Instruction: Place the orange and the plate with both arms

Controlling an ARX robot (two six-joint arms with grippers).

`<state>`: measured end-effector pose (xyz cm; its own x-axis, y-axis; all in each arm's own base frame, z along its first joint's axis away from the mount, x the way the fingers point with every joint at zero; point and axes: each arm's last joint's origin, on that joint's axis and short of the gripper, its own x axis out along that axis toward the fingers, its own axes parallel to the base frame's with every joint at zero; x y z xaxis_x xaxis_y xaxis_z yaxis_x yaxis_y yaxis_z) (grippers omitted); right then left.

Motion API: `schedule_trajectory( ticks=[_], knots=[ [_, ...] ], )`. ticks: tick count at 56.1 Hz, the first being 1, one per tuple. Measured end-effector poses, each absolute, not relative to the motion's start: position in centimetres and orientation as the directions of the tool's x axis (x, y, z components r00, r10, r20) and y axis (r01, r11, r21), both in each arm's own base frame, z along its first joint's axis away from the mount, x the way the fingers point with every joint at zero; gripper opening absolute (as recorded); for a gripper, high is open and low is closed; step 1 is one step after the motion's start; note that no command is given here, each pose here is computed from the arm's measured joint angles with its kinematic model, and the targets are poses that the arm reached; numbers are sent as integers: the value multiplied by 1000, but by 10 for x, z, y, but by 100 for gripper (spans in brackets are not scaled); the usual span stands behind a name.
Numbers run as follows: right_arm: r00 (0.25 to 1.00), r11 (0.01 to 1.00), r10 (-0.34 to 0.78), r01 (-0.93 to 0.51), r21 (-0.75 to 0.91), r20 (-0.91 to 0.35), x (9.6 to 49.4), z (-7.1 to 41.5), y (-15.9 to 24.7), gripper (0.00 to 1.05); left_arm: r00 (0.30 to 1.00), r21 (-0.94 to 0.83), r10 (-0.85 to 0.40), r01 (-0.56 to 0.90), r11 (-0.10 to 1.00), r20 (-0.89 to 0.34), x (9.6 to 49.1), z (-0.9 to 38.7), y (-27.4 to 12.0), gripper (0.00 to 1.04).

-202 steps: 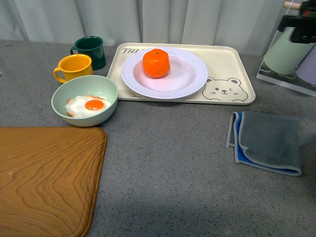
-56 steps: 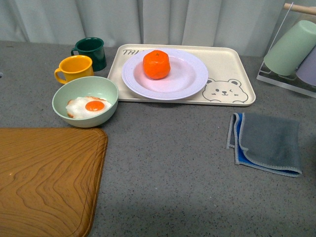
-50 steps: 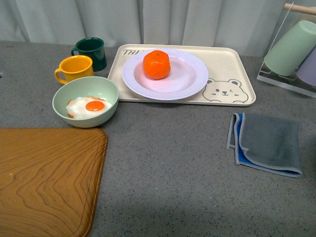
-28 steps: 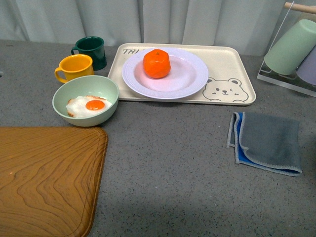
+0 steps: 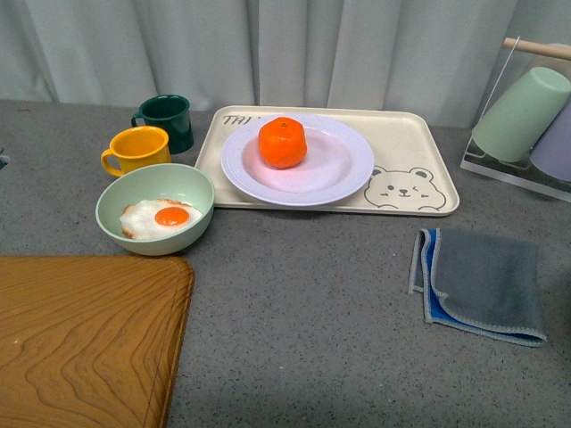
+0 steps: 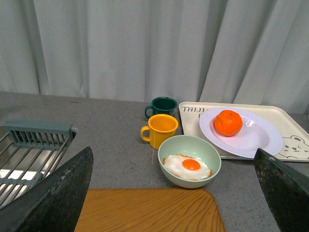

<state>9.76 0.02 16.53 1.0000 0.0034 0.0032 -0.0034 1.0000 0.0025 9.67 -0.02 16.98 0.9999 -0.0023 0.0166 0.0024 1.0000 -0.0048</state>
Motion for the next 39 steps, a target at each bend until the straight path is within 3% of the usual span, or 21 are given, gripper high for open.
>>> schedule_trajectory(
  ticks=[39],
  knots=[
    [1000,1000,3,-3,3,3,98,165,0,95,1000,-5,-2,2,1000,17,97,170,0,98]
  ],
)
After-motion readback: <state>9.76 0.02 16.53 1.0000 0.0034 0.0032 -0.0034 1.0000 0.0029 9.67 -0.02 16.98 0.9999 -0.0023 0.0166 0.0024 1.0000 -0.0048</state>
